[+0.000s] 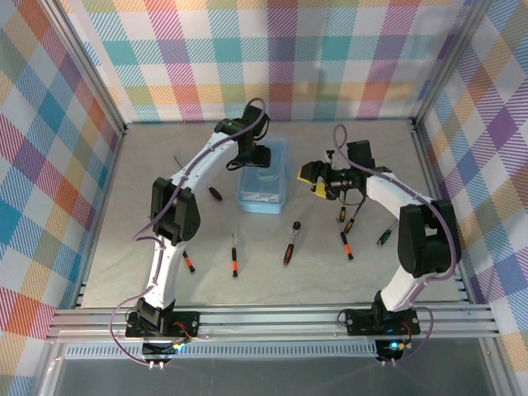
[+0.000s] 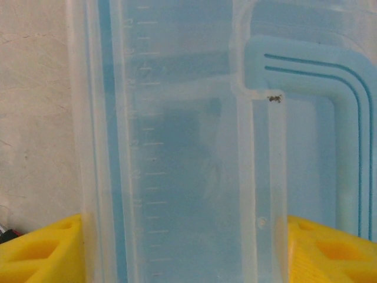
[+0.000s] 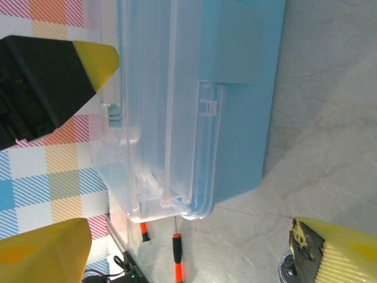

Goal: Pack the tool kit

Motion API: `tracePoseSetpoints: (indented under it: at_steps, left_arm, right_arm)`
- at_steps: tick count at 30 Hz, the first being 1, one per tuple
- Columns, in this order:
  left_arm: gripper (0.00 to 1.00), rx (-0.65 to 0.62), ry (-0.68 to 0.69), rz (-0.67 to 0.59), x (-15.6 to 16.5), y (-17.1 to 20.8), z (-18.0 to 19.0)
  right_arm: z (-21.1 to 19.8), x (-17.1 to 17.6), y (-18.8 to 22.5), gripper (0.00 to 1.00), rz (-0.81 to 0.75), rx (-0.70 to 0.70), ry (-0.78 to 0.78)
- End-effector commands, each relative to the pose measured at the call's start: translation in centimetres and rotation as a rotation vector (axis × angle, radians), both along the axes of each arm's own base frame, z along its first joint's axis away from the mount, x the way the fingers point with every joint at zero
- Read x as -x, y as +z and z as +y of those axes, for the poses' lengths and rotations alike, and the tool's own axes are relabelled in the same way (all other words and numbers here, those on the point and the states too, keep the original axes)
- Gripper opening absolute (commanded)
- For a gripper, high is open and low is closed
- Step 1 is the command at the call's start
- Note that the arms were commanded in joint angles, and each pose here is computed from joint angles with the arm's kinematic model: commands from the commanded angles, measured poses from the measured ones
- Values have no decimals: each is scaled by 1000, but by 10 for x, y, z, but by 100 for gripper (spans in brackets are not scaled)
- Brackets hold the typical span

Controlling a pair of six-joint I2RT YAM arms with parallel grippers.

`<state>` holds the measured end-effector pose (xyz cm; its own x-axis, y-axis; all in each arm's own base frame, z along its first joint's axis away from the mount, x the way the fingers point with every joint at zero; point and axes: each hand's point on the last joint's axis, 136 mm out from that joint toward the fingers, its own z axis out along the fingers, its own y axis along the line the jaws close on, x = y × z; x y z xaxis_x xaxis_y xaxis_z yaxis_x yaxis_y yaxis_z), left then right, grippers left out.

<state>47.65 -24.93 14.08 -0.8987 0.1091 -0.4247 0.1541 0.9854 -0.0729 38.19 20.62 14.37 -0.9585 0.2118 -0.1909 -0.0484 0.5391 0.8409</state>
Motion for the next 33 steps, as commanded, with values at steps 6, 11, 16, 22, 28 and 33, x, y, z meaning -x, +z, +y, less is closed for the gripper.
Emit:
tracePoseSetpoints:
  at_steps: [6,11,16,22,28,33]
  left_arm:
    - [52,162,-114,127,42,-20,-17]
    - [48,217,-103,145,47,-25,-11]
    - [46,222,-96,156,50,-32,-7]
    - [42,244,-111,173,54,-32,-8]
    - [41,248,-115,183,58,-34,-8]
    - [40,245,-120,194,60,-36,-8]
  right_arm:
    - [21,-23,9,87,-1,-188,44]
    - [27,-30,0,86,31,-247,45]
    - [30,-32,-10,86,54,-289,54]
    - [35,-33,-15,82,58,-324,69]
    - [41,-37,-25,81,87,-335,75]
    - [46,-35,-29,80,92,-345,86]
